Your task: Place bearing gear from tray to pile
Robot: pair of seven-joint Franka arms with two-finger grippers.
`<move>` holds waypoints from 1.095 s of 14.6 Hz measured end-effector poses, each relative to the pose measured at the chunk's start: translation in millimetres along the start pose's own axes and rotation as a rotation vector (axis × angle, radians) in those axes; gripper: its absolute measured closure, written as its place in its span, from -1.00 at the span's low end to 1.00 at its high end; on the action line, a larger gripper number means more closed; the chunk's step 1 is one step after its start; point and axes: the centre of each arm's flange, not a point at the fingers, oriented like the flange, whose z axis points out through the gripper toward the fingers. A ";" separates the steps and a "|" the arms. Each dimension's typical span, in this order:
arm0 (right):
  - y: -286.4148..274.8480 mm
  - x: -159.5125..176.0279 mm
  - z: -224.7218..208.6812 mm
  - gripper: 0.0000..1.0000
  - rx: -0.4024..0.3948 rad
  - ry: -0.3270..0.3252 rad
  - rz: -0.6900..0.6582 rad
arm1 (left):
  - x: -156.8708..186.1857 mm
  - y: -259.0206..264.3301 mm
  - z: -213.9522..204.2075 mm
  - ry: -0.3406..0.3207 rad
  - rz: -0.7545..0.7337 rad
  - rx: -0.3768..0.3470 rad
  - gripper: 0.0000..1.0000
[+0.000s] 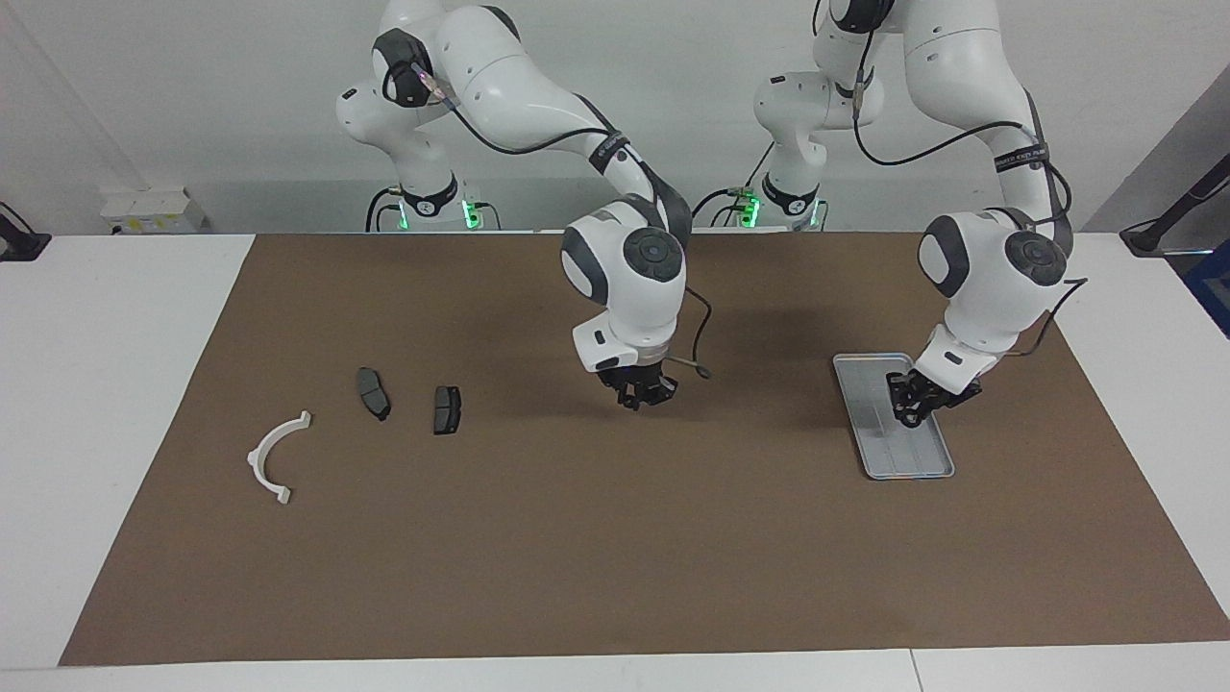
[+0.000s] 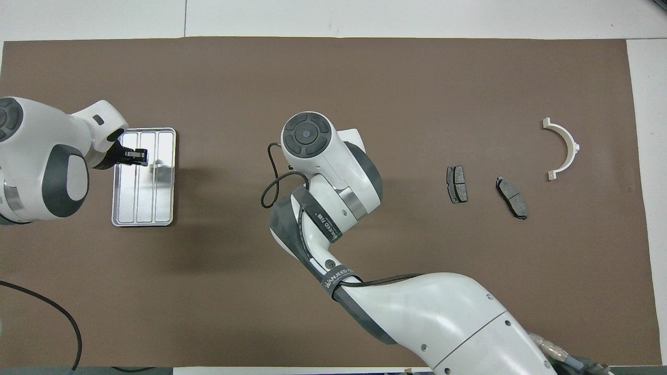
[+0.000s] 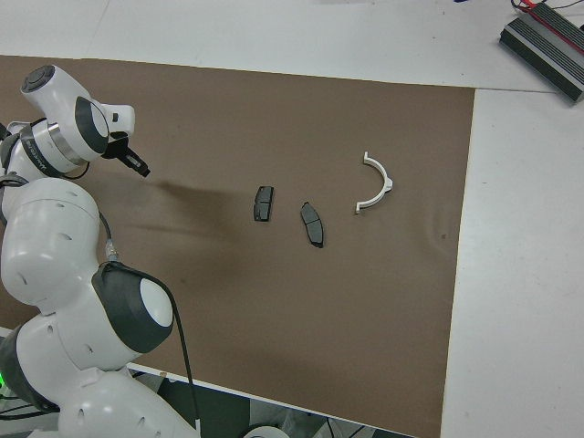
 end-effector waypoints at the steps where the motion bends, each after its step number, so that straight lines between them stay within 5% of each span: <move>1: 14.8 10.5 -21.9 0.53 -0.007 -0.008 -0.031 | 1.6 0.1 -3.7 0.000 0.001 0.000 0.31; 5: 99.6 64.7 -101.0 0.53 -0.024 -0.047 -0.183 | 9.6 18.3 -22.0 -0.017 -0.031 -0.008 0.31; 8: 162.1 104.8 -131.3 0.53 -0.031 -0.061 -0.297 | 15.6 85.4 -31.7 -0.010 -0.103 -0.009 0.31; 16: 310.4 208.2 -118.9 0.53 -0.024 -0.051 -0.544 | -11.7 280.7 -48.8 0.007 -0.269 -0.026 0.31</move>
